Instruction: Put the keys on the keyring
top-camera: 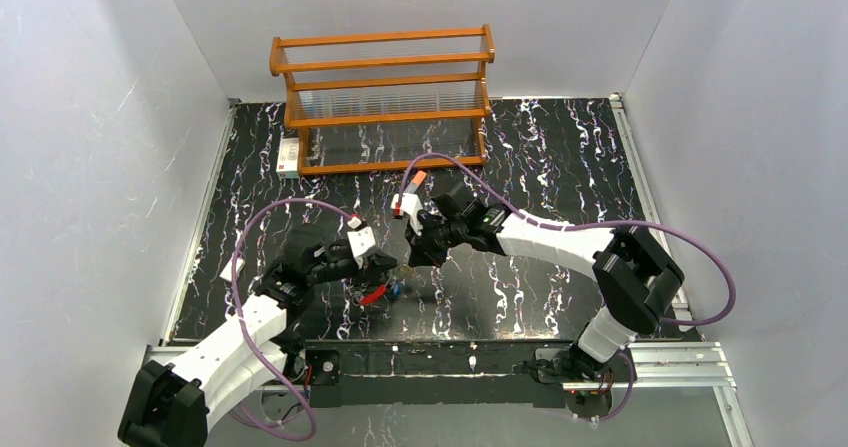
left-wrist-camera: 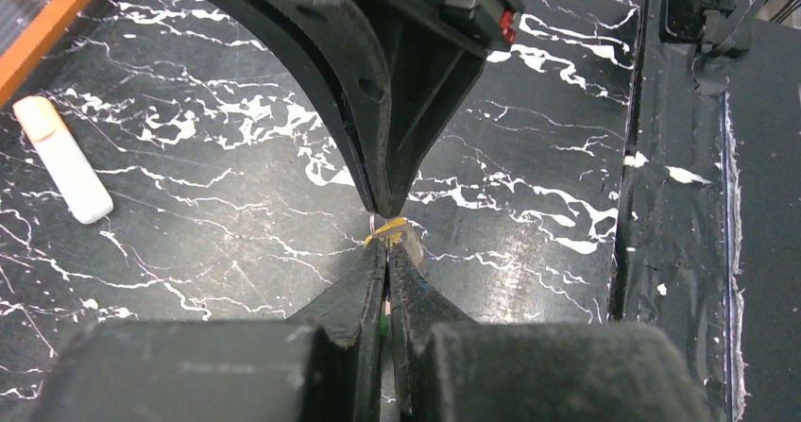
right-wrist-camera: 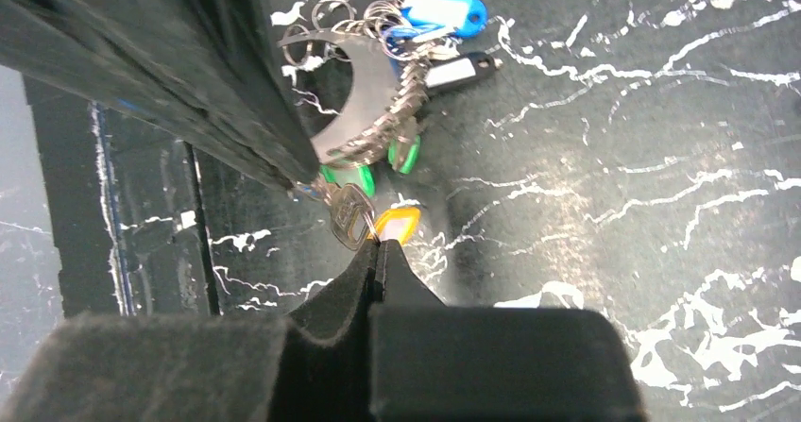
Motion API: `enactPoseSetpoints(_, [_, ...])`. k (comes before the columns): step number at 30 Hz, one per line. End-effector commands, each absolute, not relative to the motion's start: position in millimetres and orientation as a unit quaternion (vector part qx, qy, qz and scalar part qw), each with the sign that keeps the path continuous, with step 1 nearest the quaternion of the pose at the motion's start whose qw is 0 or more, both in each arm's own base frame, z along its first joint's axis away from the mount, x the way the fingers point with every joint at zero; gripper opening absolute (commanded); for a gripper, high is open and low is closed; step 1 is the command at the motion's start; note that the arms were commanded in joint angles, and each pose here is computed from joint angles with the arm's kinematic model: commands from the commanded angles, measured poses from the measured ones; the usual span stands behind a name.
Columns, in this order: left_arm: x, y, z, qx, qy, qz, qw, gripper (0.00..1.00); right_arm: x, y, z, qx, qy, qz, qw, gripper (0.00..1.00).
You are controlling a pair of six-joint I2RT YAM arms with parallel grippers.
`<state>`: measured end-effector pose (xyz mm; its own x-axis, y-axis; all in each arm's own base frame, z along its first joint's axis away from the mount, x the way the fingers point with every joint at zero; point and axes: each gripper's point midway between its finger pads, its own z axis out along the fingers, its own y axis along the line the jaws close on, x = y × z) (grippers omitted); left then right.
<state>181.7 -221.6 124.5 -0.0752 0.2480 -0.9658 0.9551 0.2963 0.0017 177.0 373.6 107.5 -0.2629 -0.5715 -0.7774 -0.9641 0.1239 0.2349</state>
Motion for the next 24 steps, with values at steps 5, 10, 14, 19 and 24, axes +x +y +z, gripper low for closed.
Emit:
enactPoseSetpoints(5, [186.6,-223.6,151.7,0.469,0.608,-0.354,0.534,0.00,187.2,367.0,128.5,-0.547,0.699,0.348,0.302,0.01])
enactPoseSetpoints(10, [190.1,-220.9,154.4,0.459,0.613,-0.345,0.543,0.00,182.5,368.2,146.0,-0.547,0.682,0.366,0.320,0.01])
enactPoseSetpoints(14, [199.1,-219.2,161.8,0.414,0.633,-0.348,0.554,0.00,179.0,367.7,163.5,-0.545,0.664,0.380,0.344,0.01])
enactPoseSetpoints(19, [205.5,-221.1,175.5,0.345,0.639,-0.381,0.573,0.00,177.9,367.3,178.3,-0.549,0.645,0.385,0.366,0.01])
enactPoseSetpoints(24, [206.5,-220.2,173.8,0.328,0.641,-0.386,0.577,0.00,183.6,367.7,175.6,-0.556,0.649,0.364,0.371,0.01])
